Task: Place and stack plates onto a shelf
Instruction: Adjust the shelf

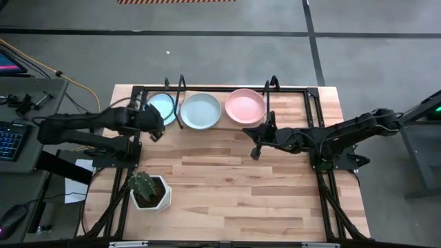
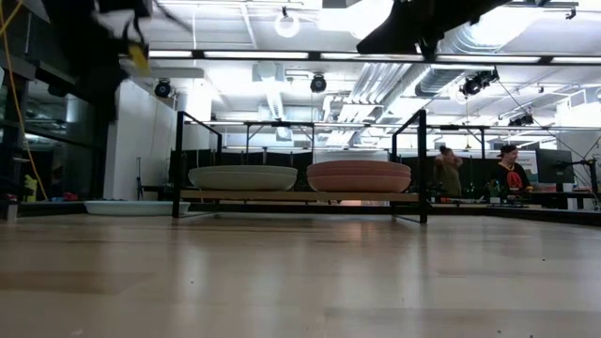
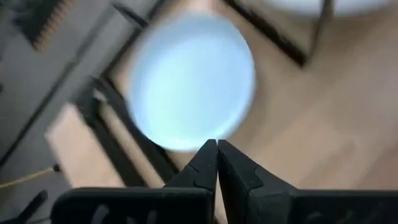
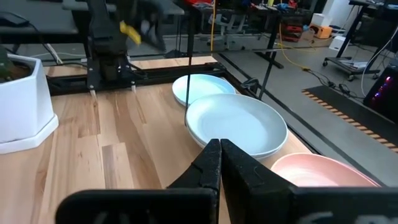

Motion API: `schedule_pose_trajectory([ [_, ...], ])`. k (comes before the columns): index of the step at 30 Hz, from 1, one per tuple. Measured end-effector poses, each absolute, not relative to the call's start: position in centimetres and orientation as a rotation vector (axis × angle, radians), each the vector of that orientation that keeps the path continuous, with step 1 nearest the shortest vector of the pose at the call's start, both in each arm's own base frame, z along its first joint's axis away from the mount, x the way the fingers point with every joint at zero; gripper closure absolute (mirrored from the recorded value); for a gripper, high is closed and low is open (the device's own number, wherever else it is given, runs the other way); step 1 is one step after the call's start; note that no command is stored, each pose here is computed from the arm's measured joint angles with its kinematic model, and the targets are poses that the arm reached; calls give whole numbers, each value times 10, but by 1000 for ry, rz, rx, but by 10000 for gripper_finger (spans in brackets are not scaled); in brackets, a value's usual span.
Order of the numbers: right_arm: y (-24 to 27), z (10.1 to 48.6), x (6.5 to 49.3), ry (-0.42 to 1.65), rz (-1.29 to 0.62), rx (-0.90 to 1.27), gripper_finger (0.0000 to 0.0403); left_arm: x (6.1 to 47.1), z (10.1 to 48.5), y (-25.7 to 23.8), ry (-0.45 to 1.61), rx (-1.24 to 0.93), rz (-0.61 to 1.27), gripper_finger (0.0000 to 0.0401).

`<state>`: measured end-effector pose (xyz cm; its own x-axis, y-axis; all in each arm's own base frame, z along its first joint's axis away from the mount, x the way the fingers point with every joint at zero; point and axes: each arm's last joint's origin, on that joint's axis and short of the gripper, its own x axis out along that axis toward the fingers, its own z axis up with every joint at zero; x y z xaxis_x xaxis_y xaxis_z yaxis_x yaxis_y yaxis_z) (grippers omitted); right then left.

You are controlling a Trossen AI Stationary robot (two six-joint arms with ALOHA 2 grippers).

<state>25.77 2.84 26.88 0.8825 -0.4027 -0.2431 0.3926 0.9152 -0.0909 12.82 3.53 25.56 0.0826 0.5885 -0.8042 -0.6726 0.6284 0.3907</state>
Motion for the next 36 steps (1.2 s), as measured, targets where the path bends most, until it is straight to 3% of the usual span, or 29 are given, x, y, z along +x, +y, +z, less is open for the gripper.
schedule_pose_trajectory([
  [3,27,270,258,250,-419,-35,402,136,231,36,1228,-124,848,399],
  [16,26,271,259,241,-417,-40,402,164,208,56,1485,-97,725,401],
  [27,26,271,258,245,-415,-40,402,176,191,96,1544,91,725,401],
  [36,26,269,258,260,-416,-37,402,178,191,101,1522,112,757,401],
])
